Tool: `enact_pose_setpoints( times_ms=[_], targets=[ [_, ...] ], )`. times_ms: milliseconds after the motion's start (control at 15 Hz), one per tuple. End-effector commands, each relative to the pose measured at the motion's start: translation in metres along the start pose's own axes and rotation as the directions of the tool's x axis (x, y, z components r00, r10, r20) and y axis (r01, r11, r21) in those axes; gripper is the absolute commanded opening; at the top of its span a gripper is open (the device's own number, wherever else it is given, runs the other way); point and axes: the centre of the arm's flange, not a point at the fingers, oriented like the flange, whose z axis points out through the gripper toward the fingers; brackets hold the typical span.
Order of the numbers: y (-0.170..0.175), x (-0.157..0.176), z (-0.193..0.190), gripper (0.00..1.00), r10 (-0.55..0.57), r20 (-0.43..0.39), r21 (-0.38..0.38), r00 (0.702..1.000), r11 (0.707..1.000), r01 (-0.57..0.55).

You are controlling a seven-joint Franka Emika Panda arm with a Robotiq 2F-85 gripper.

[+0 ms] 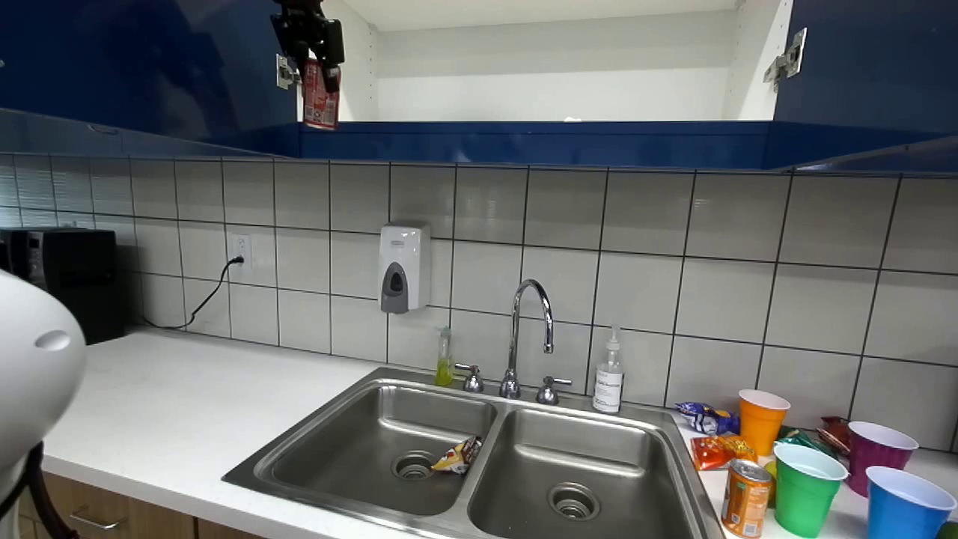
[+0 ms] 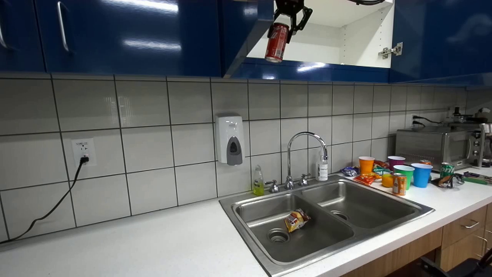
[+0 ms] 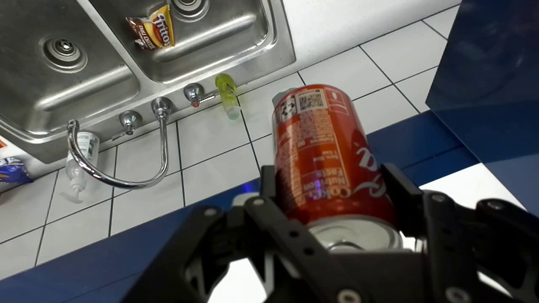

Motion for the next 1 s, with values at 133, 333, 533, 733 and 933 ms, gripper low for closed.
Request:
enact_pose_setpoints(
  times_ms=[133,333,533,733,933],
  targets=[
    [0.0,0.0,0.0,0.63,0.0,0.0,0.0,1.0,1.0,0.0],
    [0.0,0.0,0.0,0.38,0.001,0.0,0.0,1.0,1.0,-0.001],
    [0.0,0.003,-0.008,0.38,0.007,-0.021,-0.003,1.0,1.0,-0.007],
    [-0.002,0.005,-0.024,0.38,0.007,-0.055,0.002,0.998,1.0,-0.007],
    [-0.005,0.007,-0.045,0.38,0.005,-0.096,0.002,0.995,1.0,-0.005]
  ],
)
